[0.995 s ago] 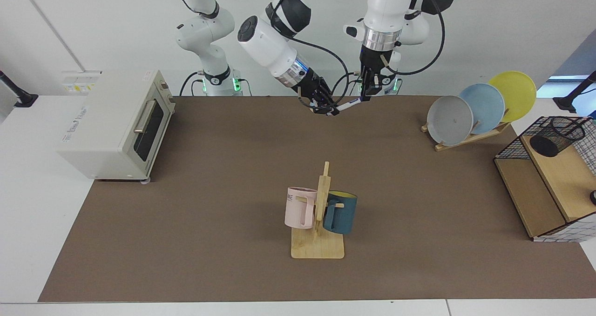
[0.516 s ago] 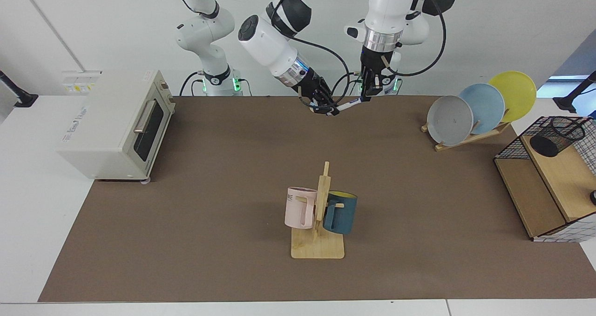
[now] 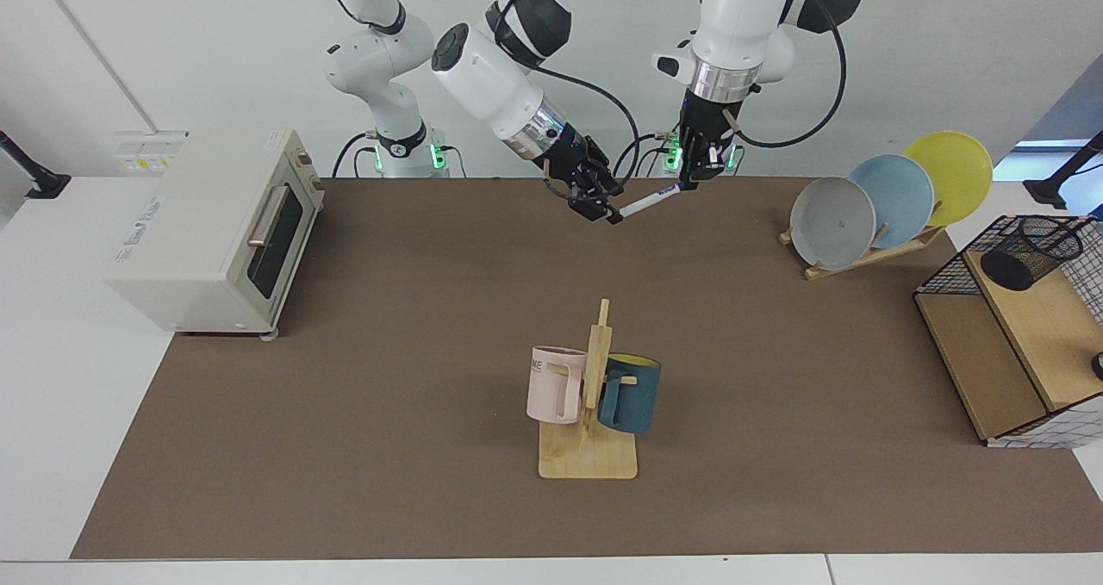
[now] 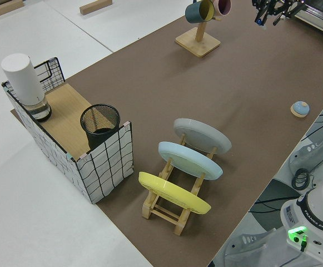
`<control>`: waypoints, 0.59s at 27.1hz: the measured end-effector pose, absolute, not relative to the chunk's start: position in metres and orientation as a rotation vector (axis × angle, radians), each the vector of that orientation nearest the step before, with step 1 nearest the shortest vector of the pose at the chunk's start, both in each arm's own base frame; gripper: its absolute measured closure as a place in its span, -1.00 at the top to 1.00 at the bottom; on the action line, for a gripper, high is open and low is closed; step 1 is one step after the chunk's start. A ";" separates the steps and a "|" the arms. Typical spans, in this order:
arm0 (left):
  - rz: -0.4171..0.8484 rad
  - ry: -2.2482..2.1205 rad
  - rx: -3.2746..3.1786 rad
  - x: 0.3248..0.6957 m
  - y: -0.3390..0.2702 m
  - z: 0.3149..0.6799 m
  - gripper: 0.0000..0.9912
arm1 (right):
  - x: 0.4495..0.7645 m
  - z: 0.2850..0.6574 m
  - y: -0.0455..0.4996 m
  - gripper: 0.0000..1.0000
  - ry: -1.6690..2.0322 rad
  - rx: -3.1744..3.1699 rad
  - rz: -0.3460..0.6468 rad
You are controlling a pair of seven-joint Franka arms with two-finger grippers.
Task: Put markers into pen holder
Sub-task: 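Grasp the marker with the left gripper while the right gripper opens, then pull the marker away with the left gripper while the right gripper withdraws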
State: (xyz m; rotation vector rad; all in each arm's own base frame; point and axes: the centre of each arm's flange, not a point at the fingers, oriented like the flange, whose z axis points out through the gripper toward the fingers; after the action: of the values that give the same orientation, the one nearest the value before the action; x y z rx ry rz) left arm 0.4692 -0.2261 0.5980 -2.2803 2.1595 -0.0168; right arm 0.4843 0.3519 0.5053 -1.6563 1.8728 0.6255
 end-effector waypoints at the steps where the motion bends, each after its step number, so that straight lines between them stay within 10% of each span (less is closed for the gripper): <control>1: -0.012 2.154 -2.284 0.470 -0.225 0.598 -0.67 | 0.484 0.506 0.352 0.56 1.872 -1.656 0.625; 6: 0.021 2.056 -2.369 0.484 -0.183 0.596 -0.67 | 0.483 0.504 0.350 0.98 1.861 -1.738 0.568; 16: 0.110 1.837 -2.429 0.514 -0.061 0.594 -0.67 | 0.495 0.485 0.298 0.99 1.547 -2.312 0.340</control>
State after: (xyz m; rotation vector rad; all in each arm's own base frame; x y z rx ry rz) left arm 0.5139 -0.0614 0.5936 -2.4290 1.8374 0.1095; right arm 0.4955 0.2976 0.4845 -2.3124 1.5471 0.3397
